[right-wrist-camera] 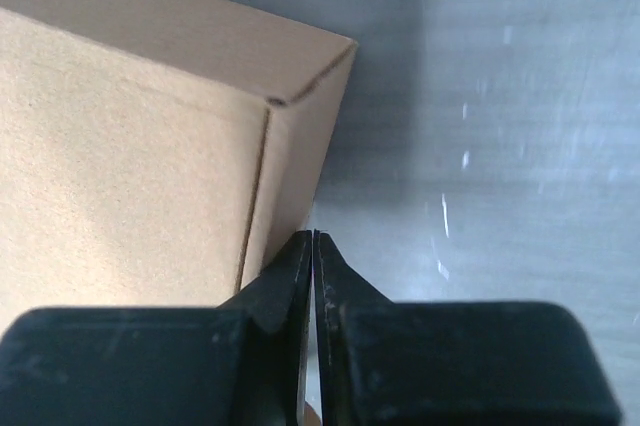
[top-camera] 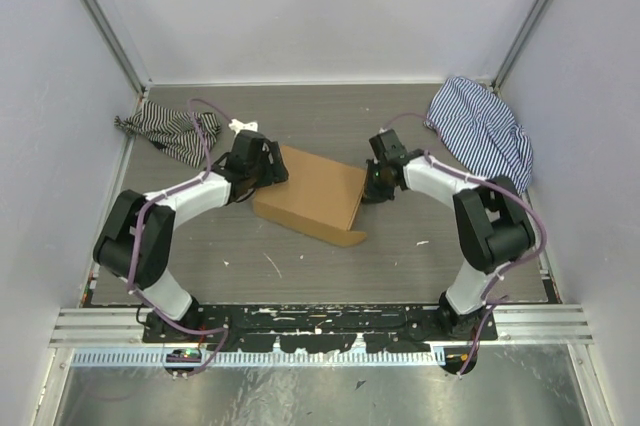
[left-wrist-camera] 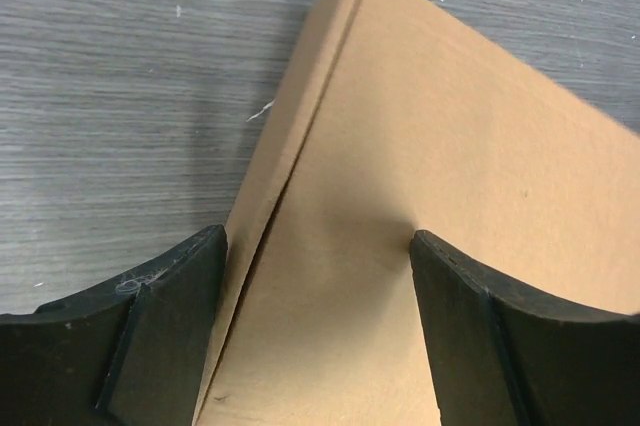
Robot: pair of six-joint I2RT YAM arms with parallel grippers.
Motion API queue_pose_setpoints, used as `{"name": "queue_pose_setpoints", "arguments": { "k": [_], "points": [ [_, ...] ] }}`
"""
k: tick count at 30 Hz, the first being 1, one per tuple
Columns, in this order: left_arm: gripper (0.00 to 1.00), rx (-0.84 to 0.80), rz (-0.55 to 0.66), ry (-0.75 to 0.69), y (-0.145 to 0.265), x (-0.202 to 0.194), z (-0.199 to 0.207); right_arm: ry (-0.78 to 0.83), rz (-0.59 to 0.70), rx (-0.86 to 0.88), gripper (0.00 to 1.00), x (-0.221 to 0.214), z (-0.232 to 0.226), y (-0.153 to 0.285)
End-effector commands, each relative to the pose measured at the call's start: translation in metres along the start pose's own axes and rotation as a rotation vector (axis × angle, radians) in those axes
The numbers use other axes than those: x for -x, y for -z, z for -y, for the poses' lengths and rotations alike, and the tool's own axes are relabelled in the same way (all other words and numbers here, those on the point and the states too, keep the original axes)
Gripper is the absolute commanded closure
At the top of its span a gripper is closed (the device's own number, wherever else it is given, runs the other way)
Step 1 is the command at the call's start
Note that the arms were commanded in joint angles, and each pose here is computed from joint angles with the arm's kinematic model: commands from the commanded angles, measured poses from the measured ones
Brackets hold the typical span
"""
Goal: Fold the paper box
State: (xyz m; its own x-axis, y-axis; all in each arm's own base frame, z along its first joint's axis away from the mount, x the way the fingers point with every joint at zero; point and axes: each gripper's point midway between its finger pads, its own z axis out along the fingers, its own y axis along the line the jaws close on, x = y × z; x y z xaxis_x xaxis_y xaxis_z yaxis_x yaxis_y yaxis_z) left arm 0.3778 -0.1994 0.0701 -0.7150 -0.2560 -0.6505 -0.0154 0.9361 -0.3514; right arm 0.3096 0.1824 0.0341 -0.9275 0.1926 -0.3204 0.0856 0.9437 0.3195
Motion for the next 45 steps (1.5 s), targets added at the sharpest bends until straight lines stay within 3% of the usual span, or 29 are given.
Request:
{"name": "queue_pose_setpoints", "arguments": {
  "k": [1, 6, 11, 14, 18, 22, 25, 28, 35, 45],
  "points": [
    [0.20, -0.035, -0.018, 0.021, 0.012, -0.010, 0.001, 0.043, 0.120, 0.073, 0.89, 0.064, -0.030, 0.001],
    [0.20, -0.068, -0.010, 0.025, 0.017, 0.000, 0.012, 0.060, 0.140, 0.168, 0.86, 0.103, -0.057, -0.008],
    [0.20, -0.090, 0.022, 0.026, 0.025, 0.016, 0.022, 0.088, 0.240, 0.200, 0.73, 0.149, -0.068, 0.002],
    [0.19, -0.065, 0.042, 0.010, 0.035, 0.021, 0.016, 0.065, 0.305, 0.189, 0.56, 0.166, -0.052, 0.022],
    [0.18, -0.034, 0.092, 0.014, 0.055, 0.024, 0.005, 0.028, 0.383, 0.207, 0.37, 0.157, -0.027, 0.058],
    [0.17, -0.065, 0.122, 0.044, 0.064, 0.020, 0.003, 0.066, 0.373, 0.383, 0.01, 0.102, -0.033, 0.077],
    [0.16, -0.071, 0.106, 0.041, 0.060, 0.013, 0.002, 0.107, 0.340, 0.537, 0.00, 0.065, -0.043, 0.082],
    [0.16, -0.065, 0.065, 0.023, 0.048, 0.008, 0.003, 0.131, 0.313, 0.577, 0.00, 0.042, -0.038, 0.066],
    [0.16, -0.074, 0.037, -0.003, 0.032, 0.009, 0.009, 0.141, 0.437, 0.505, 0.00, 0.058, -0.022, 0.050],
    [0.17, -0.014, 0.008, -0.024, 0.017, 0.011, 0.000, 0.120, 0.441, 0.468, 0.00, 0.060, -0.005, 0.011]
  ]
}}
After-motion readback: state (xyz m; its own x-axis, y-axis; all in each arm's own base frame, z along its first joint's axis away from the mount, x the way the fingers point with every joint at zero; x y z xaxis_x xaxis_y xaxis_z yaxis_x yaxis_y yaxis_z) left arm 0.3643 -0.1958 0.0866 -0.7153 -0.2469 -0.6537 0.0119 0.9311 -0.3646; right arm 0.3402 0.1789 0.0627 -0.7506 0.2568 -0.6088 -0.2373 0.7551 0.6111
